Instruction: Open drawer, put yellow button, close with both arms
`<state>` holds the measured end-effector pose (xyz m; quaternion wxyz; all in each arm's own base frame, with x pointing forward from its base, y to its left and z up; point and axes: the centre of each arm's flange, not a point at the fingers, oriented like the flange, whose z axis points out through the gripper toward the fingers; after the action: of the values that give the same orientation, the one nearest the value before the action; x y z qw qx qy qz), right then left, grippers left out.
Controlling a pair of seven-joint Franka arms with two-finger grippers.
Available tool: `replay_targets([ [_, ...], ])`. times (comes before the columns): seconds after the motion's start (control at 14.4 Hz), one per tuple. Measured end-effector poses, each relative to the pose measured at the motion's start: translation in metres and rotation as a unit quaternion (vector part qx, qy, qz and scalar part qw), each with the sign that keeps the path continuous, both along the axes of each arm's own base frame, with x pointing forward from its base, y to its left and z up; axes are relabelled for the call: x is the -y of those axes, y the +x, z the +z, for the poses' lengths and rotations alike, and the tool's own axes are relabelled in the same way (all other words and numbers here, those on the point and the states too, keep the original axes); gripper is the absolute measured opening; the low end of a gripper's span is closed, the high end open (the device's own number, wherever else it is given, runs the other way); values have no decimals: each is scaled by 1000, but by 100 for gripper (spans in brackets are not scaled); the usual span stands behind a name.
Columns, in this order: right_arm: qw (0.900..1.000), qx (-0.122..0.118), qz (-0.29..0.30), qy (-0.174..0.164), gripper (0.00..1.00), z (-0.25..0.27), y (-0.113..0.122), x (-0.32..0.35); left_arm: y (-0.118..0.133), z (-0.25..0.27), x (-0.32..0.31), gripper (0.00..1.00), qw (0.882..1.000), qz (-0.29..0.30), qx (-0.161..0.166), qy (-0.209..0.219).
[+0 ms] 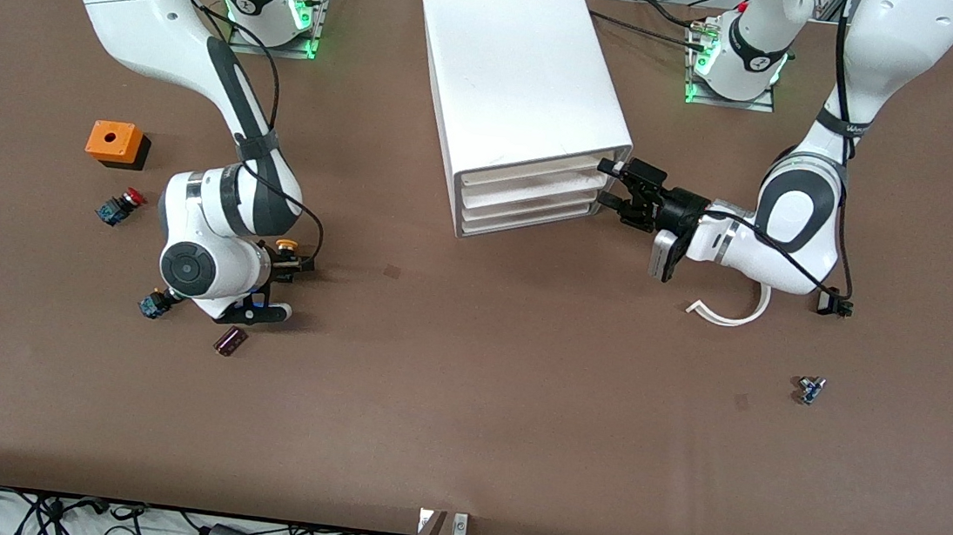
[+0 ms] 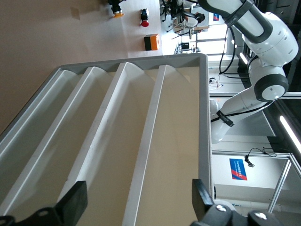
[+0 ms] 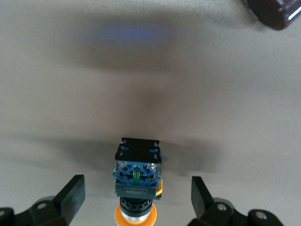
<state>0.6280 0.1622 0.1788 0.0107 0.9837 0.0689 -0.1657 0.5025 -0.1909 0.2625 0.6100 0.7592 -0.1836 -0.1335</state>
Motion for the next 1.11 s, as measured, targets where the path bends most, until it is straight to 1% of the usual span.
replay_targets([
  [0.07,1000,-2,0,-1,97,-3,-1,0,-2,-1,2,96,1000,-3,3,-4],
  [0.14,1000,-3,0,-1,96,-5,-1,0,-5,-2,6,88,1000,-7,4,-6],
  [0.21,1000,-4,0,-1,87,-5,-1,0,-9,-4,10,78,1000,-12,6,-10],
  [0.28,1000,-4,-1,-1,76,-5,-1,0,-12,-7,13,76,1000,-17,4,-12],
  [0.35,1000,-4,-1,-1,76,-5,-1,0,-14,-11,16,76,1000,-20,3,-14],
  [0.42,1000,-3,-1,-1,69,-5,-1,1,-16,-14,17,70,1000,-22,3,-16],
  [0.49,1000,-3,-1,-1,59,-5,-1,1,-18,-16,18,70,1000,-23,2,-18],
  [0.56,1000,-3,-1,-1,44,-5,-1,1,-19,-17,20,64,1000,-22,0,-22],
  [0.62,1000,-3,-2,-1,41,-4,0,1,-19,-18,22,51,999,-20,-1,-25],
  [0.69,1000,-1,-2,-1,41,-3,0,1,-21,-18,24,42,999,-23,-1,-26],
  [0.76,1000,2,-2,0,41,0,2,1,-23,-20,25,42,999,-23,-2,-26],
  [0.83,1000,8,-2,1,41,5,5,0,-24,-21,26,34,999,-25,-3,-27],
  [0.97,1000,27,-1,7,41,28,17,-3,-25,-22,27,14,999,-26,-1,-29],
  [1.11,999,50,1,13,41,70,32,-7,-25,-21,27,14,999,-27,3,-32],
])
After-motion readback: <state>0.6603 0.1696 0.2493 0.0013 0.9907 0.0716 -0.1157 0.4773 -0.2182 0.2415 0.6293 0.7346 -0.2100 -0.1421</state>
